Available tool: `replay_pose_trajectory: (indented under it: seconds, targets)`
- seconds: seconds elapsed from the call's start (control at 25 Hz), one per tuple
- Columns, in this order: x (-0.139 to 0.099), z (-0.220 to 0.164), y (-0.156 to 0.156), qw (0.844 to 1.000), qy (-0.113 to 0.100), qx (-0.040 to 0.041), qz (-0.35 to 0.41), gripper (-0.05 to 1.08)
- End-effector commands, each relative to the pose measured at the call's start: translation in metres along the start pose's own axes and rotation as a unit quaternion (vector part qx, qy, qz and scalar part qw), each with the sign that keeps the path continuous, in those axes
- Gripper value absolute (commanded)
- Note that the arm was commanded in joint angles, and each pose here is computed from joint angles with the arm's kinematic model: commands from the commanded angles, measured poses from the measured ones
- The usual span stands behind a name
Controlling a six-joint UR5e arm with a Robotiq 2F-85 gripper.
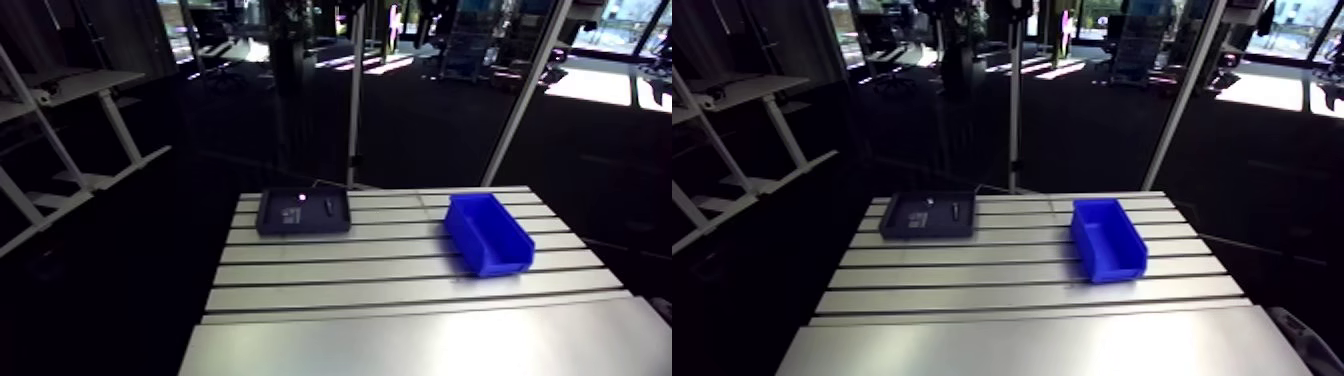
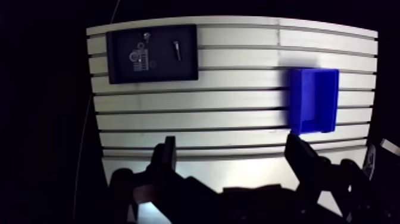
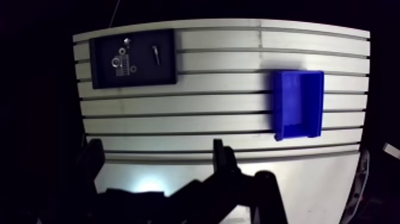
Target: Pick up the M10 bolt from the tray and put it into the blue bin.
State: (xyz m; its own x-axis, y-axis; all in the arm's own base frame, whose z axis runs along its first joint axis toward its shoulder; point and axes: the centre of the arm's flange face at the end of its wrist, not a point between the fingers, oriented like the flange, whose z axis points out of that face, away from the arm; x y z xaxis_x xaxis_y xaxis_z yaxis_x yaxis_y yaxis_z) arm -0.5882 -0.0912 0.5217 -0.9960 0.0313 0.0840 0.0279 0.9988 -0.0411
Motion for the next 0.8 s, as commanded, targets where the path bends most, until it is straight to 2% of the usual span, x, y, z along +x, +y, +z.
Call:
replay_pose_trajectory:
  seconds: [0.04, 0.8]
  targets:
    - [0.0009, 0.0016, -0.0008, 1.000, -0.001, 0.0001, -0.001, 0.00]
    - [0.0023, 0.0067, -0.0087, 1.000, -0.005, 0.0016, -0.007, 0.00]
